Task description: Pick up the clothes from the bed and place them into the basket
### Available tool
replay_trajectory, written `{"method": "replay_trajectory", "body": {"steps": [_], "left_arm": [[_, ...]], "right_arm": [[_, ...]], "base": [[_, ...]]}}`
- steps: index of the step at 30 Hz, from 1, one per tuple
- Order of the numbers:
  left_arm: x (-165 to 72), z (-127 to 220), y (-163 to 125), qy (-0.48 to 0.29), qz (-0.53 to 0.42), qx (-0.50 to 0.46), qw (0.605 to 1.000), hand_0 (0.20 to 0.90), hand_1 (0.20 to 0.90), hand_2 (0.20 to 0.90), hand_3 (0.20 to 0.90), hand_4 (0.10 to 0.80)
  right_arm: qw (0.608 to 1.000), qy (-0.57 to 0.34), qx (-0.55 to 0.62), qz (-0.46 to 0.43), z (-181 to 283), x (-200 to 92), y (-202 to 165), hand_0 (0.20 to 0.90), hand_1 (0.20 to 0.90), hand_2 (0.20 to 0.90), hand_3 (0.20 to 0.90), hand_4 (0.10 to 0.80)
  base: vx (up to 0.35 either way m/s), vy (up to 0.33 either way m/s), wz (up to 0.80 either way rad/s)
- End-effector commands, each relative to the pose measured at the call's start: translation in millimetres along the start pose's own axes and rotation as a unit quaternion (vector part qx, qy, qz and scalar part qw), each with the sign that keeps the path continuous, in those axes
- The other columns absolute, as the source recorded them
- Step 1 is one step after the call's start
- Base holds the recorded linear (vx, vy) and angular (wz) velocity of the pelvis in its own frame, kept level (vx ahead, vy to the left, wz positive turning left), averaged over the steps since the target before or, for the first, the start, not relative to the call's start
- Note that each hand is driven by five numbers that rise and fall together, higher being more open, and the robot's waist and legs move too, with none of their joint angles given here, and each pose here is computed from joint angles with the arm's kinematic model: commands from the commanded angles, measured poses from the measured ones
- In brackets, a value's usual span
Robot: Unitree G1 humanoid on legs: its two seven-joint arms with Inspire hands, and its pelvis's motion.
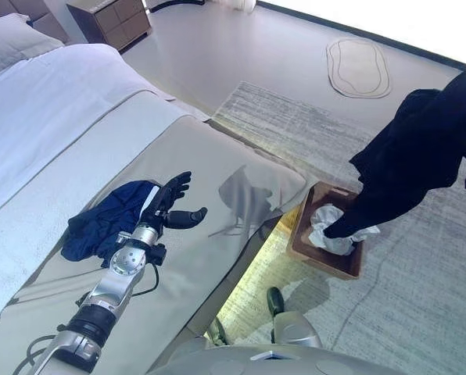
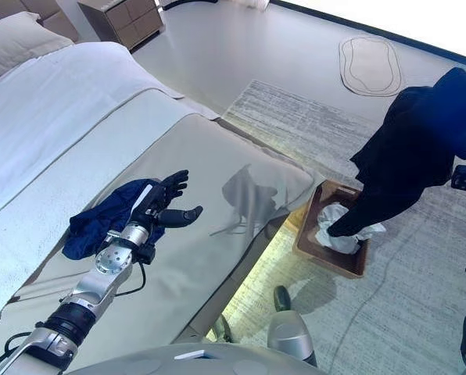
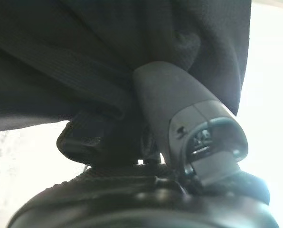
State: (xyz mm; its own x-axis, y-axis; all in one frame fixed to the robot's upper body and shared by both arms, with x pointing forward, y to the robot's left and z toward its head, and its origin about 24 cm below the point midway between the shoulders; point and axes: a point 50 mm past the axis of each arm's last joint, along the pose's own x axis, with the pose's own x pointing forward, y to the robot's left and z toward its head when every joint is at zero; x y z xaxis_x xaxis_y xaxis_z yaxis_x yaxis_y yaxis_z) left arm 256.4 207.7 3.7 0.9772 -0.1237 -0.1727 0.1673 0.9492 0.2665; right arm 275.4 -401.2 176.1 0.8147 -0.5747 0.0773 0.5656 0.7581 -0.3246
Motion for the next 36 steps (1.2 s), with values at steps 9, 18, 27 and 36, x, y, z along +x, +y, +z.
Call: {"method": "replay_trajectory", "body": {"steps": [9,18,27,36], "left_arm": [[15.7,36.0,-4.0,-0.085,0.004,0.001,0.996,0.9,0.9,0.9,0.9,0.8],[20.6,44.3,-10.1,-0.093,-0.003,-0.001,0.996,0.9,0.9,0.9,0.9,0.8],[20.7,47.5,-10.4,-0.096,-0.005,0.002,0.995,0.9,0.9,0.9,0.9,0.8],[19.4,47.8,-9.1,-0.098,-0.005,0.001,0.995,0.9,0.9,0.9,0.9,0.8]], "right_arm": [[0.999,-0.025,-0.014,-0.043,-0.5,3.4,-9.4,0.3,0.3,0.3,0.2,0.1],[0.997,0.046,-0.039,-0.042,-47.5,-3.5,-2.3,0.3,0.3,0.3,0.2,0.1],[0.994,0.071,-0.069,-0.055,-65.5,-6.7,2.7,0.9,0.9,0.9,0.9,0.8],[0.991,0.074,-0.091,-0.068,-68.9,-8.3,-3.5,0.9,0.9,0.9,0.9,0.8]], "base": [[-0.009,-0.014,0.0],[-0.003,-0.013,0.01],[-0.02,-0.009,0.07],[0.0,0.0,0.0]]}}
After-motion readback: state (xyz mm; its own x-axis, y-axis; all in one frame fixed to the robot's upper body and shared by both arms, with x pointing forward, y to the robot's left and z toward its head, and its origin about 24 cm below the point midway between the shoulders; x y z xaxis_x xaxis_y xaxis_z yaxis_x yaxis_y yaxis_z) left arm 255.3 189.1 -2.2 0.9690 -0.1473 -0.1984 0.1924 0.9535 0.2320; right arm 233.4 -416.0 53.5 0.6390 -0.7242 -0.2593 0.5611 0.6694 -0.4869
